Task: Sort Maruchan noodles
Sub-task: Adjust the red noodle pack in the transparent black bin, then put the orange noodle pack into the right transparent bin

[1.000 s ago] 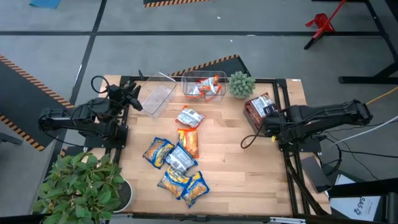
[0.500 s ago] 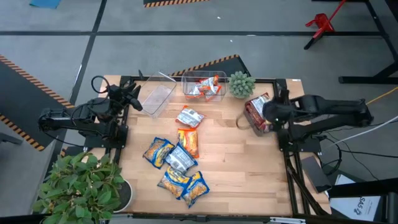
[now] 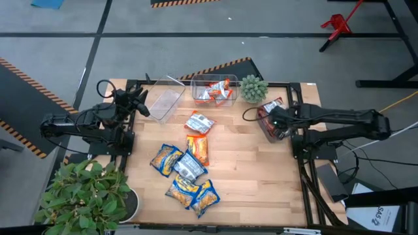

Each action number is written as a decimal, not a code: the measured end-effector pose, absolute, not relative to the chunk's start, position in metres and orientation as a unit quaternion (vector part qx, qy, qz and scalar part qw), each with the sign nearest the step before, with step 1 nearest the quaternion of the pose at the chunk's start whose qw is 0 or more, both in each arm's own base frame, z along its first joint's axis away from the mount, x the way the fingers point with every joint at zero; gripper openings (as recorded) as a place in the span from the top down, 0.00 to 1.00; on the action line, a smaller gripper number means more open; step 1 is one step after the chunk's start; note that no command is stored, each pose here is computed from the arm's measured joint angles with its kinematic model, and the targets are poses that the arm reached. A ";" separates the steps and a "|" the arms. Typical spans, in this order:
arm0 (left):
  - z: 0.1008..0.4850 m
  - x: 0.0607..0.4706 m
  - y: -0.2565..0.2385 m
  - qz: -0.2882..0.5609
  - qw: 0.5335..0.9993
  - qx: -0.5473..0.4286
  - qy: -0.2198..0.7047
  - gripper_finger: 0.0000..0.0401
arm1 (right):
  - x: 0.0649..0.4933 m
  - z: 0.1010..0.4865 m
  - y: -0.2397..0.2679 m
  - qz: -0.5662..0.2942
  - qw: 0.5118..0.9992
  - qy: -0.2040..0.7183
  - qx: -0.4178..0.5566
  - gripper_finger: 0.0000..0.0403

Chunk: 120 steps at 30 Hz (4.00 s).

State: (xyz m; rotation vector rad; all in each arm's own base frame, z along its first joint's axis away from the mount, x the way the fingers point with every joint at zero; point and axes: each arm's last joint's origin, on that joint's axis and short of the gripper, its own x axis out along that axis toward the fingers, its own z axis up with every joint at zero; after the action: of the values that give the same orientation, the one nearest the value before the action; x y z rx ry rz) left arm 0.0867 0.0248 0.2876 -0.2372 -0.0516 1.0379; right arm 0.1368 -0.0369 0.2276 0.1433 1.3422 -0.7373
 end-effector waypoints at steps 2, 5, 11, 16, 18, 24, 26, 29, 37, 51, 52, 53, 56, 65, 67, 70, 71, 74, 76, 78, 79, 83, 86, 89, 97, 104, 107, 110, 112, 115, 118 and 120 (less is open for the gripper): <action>0.288 0.087 0.025 0.495 0.861 -0.113 -0.025 0.68 | 0.137 0.226 -0.035 -0.315 0.715 0.619 0.080 0.63; 0.288 0.087 0.025 0.495 0.861 -0.113 -0.024 0.68 | 0.138 0.229 -0.033 -0.281 0.717 0.628 0.114 0.63; 0.288 0.087 0.025 0.495 0.862 -0.110 -0.023 0.68 | 0.140 0.253 -0.031 -0.257 0.725 0.624 0.135 0.63; 0.288 0.087 0.025 0.495 0.862 -0.110 -0.023 0.68 | 0.145 0.283 -0.034 -0.276 0.754 0.583 0.124 0.63; 0.288 0.087 0.025 0.494 0.862 -0.112 -0.024 0.68 | 0.153 0.295 -0.035 -0.266 0.787 0.540 0.137 0.63; 0.287 0.088 0.024 0.473 0.873 -0.117 -0.020 0.68 | 0.198 0.315 -0.036 -0.142 0.906 0.357 0.176 0.63; 0.287 0.089 0.024 0.462 0.879 -0.119 -0.018 0.68 | 0.212 0.311 -0.039 -0.131 0.918 0.330 0.177 0.63; 0.287 0.089 0.023 0.445 0.887 -0.122 -0.015 0.68 | 0.237 0.302 -0.043 -0.121 0.926 0.317 0.163 0.62; 0.287 0.090 0.022 0.425 0.896 -0.125 -0.011 0.68 | 0.304 0.250 -0.054 -0.076 0.934 0.321 0.138 0.44; 0.287 0.090 0.022 0.426 0.894 -0.135 -0.017 0.68 | 0.365 0.188 -0.069 -0.162 0.930 0.251 0.215 0.32; 0.287 0.090 0.022 0.427 0.894 -0.136 -0.018 0.68 | 0.368 0.187 -0.070 -0.163 0.930 0.250 0.215 0.33; 0.287 0.090 0.022 0.427 0.894 -0.136 -0.018 0.68 | 0.371 0.188 -0.070 -0.163 0.930 0.249 0.215 0.34; 0.287 0.090 0.022 0.427 0.894 -0.136 -0.017 0.68 | 0.381 0.189 -0.072 -0.165 0.933 0.243 0.209 0.34; 0.287 0.090 0.022 0.430 0.893 -0.129 -0.014 0.68 | 0.393 0.195 -0.075 -0.174 0.937 0.236 0.187 0.34; 0.287 0.090 0.022 0.434 0.893 -0.121 -0.011 0.68 | 0.392 0.195 -0.076 -0.178 0.936 0.239 0.186 0.34; 0.287 0.089 0.023 0.444 0.888 -0.118 -0.013 0.68 | 0.392 0.195 -0.076 -0.180 0.936 0.239 0.184 0.34; 0.287 0.089 0.023 0.447 0.887 -0.117 -0.013 0.68 | 0.393 0.195 -0.076 -0.180 0.937 0.237 0.183 0.34; 0.287 0.089 0.023 0.452 0.884 -0.120 -0.017 0.68 | 0.393 0.196 -0.076 -0.178 0.939 0.230 0.184 0.34; 0.288 0.089 0.023 0.452 0.884 -0.121 -0.018 0.68 | 0.394 0.197 -0.076 -0.178 0.939 0.226 0.185 0.34; 0.288 0.089 0.023 0.452 0.884 -0.122 -0.019 0.68 | 0.394 0.197 -0.076 -0.178 0.939 0.226 0.186 0.34; 0.288 0.089 0.023 0.452 0.883 -0.123 -0.019 0.68 | 0.394 0.197 -0.076 -0.177 0.939 0.227 0.186 0.34; 0.288 0.089 0.023 0.451 0.882 -0.131 -0.024 0.68 | 0.393 0.196 -0.076 -0.180 0.938 0.229 0.191 0.34; 0.288 0.089 0.023 0.448 0.884 -0.132 -0.023 0.68 | 0.393 0.196 -0.076 -0.188 0.935 0.230 0.196 0.34; 0.288 0.089 0.023 0.447 0.884 -0.134 -0.024 0.68 | 0.392 0.195 -0.076 -0.196 0.933 0.232 0.193 0.34; 0.287 0.089 0.023 0.447 0.884 -0.132 -0.021 0.68 | 0.392 0.184 -0.076 -0.199 0.926 0.258 0.191 0.34; 0.287 0.089 0.023 0.447 0.884 -0.132 -0.021 0.68 | 0.396 0.166 -0.077 -0.204 0.919 0.276 0.195 0.34; 0.287 0.089 0.023 0.447 0.884 -0.132 -0.021 0.68 | 0.395 0.164 -0.080 -0.210 0.916 0.280 0.194 0.34; 0.287 0.089 0.023 0.448 0.884 -0.132 -0.021 0.68 | 0.394 0.163 -0.082 -0.223 0.914 0.282 0.188 0.34; 0.287 0.089 0.023 0.447 0.884 -0.132 -0.021 0.68 | 0.394 0.163 -0.085 -0.235 0.913 0.281 0.181 0.34; 0.287 0.089 0.023 0.447 0.884 -0.132 -0.021 0.68 | 0.392 0.163 -0.091 -0.228 0.913 0.281 0.190 0.34; 0.287 0.089 0.023 0.447 0.884 -0.132 -0.021 0.68 | 0.391 0.162 -0.095 -0.217 0.910 0.288 0.203 0.34; 0.287 0.089 0.023 0.447 0.884 -0.132 -0.021 0.68 | 0.391 0.158 -0.096 -0.217 0.907 0.297 0.206 0.32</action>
State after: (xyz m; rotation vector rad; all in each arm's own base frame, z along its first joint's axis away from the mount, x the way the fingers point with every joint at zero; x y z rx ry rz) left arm 0.0893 0.0230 0.2872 -0.2750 -0.0429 0.9310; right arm 0.3908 -0.0957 0.1576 0.4245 0.6135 -0.4471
